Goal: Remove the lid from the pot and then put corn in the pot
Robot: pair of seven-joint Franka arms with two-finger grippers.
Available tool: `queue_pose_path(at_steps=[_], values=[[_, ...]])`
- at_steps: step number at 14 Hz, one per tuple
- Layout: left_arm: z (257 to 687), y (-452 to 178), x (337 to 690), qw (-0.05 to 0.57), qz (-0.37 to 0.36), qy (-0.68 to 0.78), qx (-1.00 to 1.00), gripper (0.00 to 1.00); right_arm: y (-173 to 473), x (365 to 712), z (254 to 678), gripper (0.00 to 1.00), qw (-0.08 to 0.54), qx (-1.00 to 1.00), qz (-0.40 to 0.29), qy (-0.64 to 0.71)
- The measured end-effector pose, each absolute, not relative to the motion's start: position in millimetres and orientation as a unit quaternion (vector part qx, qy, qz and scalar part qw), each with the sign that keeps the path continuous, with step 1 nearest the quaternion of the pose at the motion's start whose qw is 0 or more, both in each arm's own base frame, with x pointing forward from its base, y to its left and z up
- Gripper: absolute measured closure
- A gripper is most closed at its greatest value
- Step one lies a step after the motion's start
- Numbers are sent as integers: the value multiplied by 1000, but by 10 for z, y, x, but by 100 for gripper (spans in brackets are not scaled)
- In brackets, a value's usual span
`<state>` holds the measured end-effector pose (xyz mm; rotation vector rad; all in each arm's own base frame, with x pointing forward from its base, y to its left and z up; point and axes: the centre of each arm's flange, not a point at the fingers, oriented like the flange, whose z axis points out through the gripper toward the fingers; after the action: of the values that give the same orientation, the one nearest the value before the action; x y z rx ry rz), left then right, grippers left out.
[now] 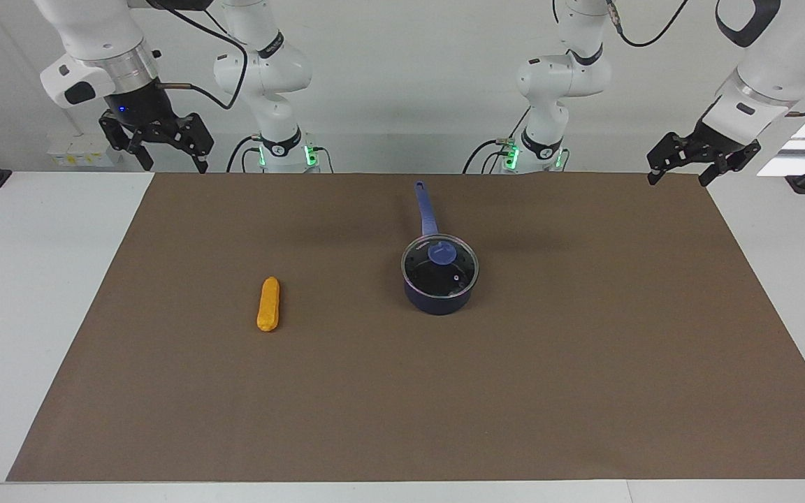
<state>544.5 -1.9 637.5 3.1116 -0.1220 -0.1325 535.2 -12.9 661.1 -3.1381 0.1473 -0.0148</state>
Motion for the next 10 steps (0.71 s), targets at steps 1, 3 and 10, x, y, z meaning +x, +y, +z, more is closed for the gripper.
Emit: queue_pose_path(at_steps=[1,3,10], values=[[6375,-20,5445,12,-43,-39,998,0,-105,5353,6611,0,-2,-999,-5,45],[6375,-23,5444,12,-43,-39,998,0,8,5357,6610,0,-9,-999,-5,35],[6375,-23,5444,12,-43,-39,998,0,58,5363,6612,0,-11,-999,-5,31]])
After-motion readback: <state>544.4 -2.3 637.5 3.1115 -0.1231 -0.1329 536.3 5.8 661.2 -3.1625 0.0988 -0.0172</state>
